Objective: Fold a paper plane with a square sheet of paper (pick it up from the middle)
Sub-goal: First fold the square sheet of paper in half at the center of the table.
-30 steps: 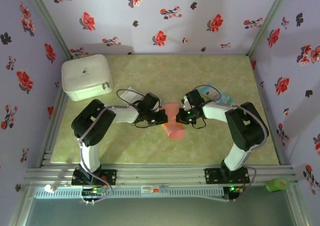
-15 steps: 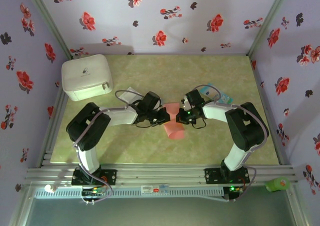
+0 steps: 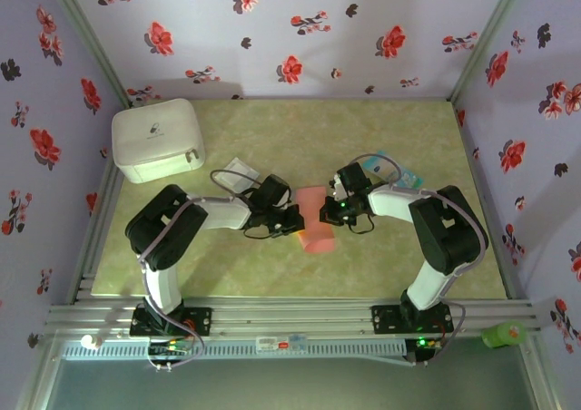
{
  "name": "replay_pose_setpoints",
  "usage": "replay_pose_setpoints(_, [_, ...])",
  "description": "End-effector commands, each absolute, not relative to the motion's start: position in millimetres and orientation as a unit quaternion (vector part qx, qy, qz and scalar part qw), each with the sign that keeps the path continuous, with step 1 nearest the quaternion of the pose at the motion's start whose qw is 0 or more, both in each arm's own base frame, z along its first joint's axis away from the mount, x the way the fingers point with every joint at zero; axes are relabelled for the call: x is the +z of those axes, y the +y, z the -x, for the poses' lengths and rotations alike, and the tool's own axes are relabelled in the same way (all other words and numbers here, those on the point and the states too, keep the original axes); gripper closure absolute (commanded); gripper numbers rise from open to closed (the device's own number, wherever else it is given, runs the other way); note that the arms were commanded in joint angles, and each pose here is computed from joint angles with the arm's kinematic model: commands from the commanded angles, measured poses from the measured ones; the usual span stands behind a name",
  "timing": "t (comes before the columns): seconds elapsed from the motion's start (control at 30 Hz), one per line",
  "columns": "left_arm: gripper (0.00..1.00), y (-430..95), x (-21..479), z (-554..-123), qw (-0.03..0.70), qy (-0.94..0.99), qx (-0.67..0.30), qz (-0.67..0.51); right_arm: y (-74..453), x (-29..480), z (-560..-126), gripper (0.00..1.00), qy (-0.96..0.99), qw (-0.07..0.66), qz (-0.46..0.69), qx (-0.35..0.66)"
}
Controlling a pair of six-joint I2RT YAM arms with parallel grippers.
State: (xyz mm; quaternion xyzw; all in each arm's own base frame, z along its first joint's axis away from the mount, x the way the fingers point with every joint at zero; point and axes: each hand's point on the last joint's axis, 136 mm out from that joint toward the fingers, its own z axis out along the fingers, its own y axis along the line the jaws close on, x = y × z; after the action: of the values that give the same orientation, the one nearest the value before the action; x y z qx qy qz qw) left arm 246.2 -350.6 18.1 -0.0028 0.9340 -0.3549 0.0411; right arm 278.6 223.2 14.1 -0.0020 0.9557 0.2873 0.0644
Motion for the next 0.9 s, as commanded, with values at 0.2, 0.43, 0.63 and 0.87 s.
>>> replay_pose_setpoints(0.2, [1.00,-373.3,61.9,-241.5,0.059,0.926,-0.372,-0.020,175.0,-28.2,-244.8,1.00,0.985,0.009,-0.034,0.166])
replay_pose_setpoints(0.43, [1.00,-372.5,38.1,-233.6,0.042,0.928,-0.369,0.005,174.9,-28.8,-244.5,1.00,0.985,0.008,-0.035,0.167])
replay_pose_setpoints(0.63, [1.00,-357.1,15.9,-220.7,0.029,0.935,-0.352,0.013,174.9,-29.8,-244.5,1.00,0.985,0.008,-0.035,0.167])
replay_pose_setpoints(0.87, [1.00,-332.7,-3.2,-202.7,0.021,0.945,-0.327,0.010,173.4,-31.6,-242.1,1.00,0.986,0.006,-0.035,0.164])
